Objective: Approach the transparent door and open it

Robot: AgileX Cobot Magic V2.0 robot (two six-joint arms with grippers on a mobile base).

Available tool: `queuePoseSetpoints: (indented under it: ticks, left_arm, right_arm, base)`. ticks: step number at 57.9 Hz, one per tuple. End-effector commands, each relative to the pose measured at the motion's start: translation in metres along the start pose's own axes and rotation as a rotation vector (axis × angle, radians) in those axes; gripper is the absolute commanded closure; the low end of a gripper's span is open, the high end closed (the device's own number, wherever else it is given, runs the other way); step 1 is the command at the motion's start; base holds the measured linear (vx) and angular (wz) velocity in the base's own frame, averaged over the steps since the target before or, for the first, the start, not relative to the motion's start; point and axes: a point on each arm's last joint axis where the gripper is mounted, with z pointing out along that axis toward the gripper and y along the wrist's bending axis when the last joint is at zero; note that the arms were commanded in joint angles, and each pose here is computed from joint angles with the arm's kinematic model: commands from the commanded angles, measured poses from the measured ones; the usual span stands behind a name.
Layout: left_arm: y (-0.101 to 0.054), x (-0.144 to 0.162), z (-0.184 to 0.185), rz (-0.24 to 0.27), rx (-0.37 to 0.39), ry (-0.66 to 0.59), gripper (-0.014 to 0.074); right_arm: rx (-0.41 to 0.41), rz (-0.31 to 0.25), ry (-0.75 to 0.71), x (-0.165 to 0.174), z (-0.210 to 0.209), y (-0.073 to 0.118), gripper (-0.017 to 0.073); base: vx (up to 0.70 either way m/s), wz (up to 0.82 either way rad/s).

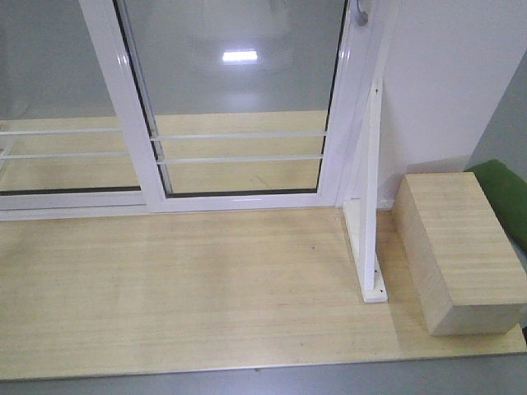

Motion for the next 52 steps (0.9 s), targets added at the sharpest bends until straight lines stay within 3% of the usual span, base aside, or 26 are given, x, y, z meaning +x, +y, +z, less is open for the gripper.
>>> queuePoseSetpoints:
  ticks: [1, 52]
  left_arm:
    - [0.0002, -0.0024, -0.0001, -0.013, -0.001, -0.076, 0.0527]
    - [0.0001, -0.0024, -0.0001, -0.013, 0.0, -0.076, 0.0527]
  right_arm:
    - [-0.01, -0.003, -0.096, -0.0078, -0.0014, 0.0007, 0.0565]
    - [-0.01, -0.003, -0.096, -0.0078, -0.0014, 0.0007, 0.0565]
  base:
    - [0.51, -0.02]
    - [0.37, 0.02]
